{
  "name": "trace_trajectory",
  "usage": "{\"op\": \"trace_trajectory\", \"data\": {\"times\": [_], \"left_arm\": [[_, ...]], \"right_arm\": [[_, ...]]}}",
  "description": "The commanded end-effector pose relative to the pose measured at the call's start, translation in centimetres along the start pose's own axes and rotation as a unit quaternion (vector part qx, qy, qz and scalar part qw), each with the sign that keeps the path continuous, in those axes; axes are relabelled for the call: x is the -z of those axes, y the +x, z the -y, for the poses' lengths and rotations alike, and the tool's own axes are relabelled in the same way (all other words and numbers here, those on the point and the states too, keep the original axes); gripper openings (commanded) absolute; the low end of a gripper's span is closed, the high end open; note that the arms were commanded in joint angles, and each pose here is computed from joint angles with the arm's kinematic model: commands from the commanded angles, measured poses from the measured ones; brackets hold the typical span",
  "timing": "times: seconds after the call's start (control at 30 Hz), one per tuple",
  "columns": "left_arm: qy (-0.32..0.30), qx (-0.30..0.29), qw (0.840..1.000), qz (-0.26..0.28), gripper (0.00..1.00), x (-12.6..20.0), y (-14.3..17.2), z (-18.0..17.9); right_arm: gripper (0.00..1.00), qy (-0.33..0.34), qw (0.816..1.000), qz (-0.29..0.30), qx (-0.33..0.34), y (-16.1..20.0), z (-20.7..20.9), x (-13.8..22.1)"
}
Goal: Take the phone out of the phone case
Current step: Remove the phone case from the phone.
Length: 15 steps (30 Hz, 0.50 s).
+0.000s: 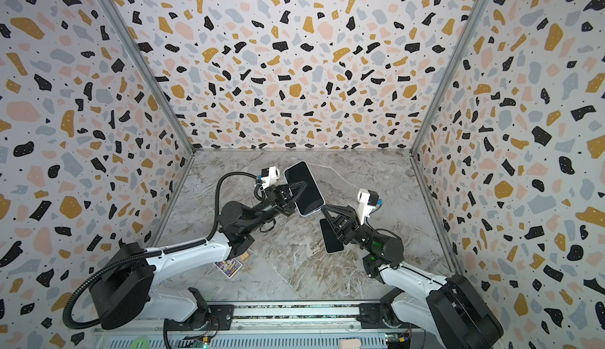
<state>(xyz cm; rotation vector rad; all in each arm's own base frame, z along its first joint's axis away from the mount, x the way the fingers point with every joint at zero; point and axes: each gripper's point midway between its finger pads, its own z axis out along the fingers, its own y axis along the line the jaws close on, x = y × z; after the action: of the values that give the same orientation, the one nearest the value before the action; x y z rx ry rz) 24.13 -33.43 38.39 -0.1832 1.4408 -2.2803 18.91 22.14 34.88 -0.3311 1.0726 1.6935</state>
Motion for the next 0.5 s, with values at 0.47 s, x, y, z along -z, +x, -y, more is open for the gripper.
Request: {"op": "trace_trajectory", "data": {"times": [0.47], "left_arm": [[0.219,-0.097,0.969,-0.058,0.0,0.8,3.9,15.9]], "right_arm": [[0.05,-0.005,0.999,-0.039,-0.003,0.4,0.0,-0.6]]}}
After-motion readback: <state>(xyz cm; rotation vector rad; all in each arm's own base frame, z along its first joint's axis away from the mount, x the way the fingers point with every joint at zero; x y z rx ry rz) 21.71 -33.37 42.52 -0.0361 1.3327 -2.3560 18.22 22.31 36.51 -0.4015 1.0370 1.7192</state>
